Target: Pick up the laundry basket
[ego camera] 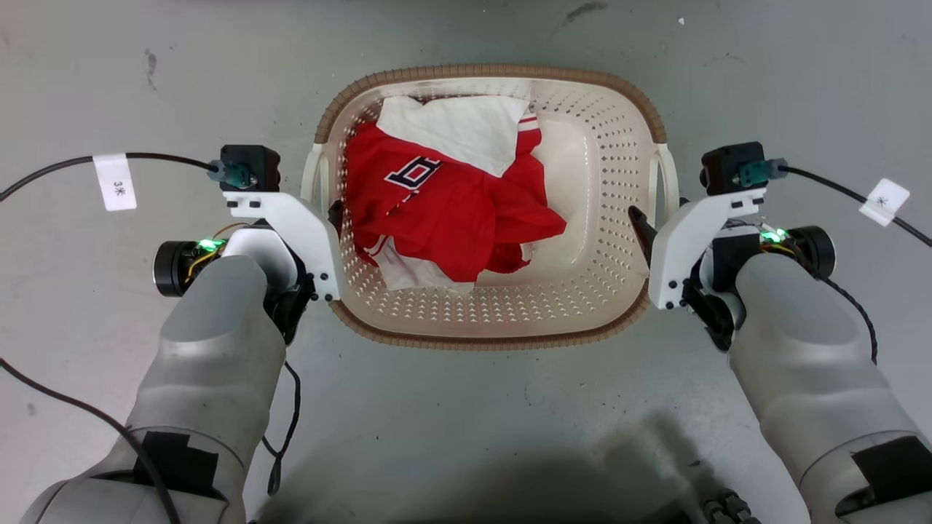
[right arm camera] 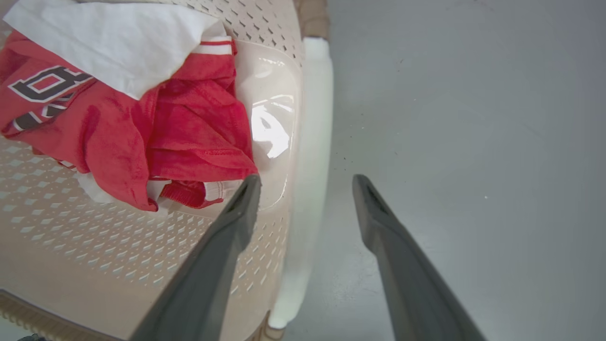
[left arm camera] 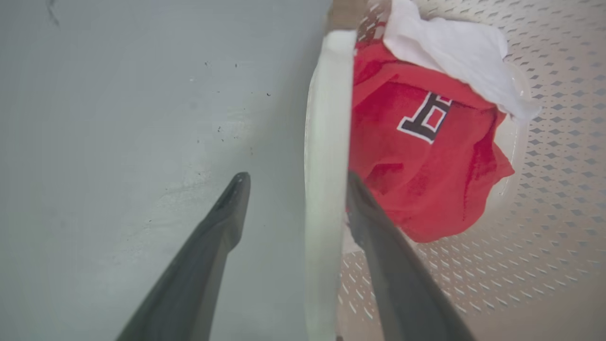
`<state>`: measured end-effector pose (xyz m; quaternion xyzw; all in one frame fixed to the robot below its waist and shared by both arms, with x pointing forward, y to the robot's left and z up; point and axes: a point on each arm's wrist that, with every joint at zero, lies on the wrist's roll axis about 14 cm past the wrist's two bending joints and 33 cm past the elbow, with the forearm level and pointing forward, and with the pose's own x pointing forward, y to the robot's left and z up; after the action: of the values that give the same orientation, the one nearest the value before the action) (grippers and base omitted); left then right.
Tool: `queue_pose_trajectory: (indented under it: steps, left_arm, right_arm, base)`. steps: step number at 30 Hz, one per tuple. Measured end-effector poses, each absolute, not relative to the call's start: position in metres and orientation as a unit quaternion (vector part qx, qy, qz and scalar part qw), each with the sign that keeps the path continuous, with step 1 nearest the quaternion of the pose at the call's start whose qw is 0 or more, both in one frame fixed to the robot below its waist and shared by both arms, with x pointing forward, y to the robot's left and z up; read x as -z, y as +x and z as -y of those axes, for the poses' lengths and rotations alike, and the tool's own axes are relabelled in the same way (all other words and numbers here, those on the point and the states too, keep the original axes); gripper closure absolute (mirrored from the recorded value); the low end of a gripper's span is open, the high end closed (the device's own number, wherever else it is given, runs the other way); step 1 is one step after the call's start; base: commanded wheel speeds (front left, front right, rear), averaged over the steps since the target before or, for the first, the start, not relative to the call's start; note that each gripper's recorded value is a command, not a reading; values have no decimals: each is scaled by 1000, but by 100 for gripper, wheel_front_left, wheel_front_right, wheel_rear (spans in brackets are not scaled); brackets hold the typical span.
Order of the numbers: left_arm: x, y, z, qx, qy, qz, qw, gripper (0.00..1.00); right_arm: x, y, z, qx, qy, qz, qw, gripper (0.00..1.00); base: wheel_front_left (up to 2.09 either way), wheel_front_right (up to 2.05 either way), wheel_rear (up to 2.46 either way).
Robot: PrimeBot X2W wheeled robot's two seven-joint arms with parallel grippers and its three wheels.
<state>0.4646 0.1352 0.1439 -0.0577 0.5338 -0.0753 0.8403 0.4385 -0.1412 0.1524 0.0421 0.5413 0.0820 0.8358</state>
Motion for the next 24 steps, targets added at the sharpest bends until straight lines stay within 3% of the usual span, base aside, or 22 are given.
queue_pose_trajectory:
  steps: [3,4,5,6,24]
  left_arm:
    - [-137,462,-134,76,-59,-547,831,0]
    - [-136,462,-134,76,-60,-550,830,0]
    - [-135,463,-133,77,-61,-550,829,60]
    - [-135,463,-132,78,-62,-551,828,100]
    - [-142,455,-116,95,-79,-569,813,100]
  right_arm:
    - [-147,439,140,-85,41,-550,830,0]
    - [-146,439,140,-85,42,-553,828,40]
    - [-144,438,139,-84,44,-556,826,69]
    - [-144,438,139,-84,46,-557,825,100]
    - [-151,437,132,-95,47,-559,822,100]
  base:
    - [0,0,0]
    - [0,0,0]
    - [0,0,0]
    - [0,0,0]
    - [0,0,0]
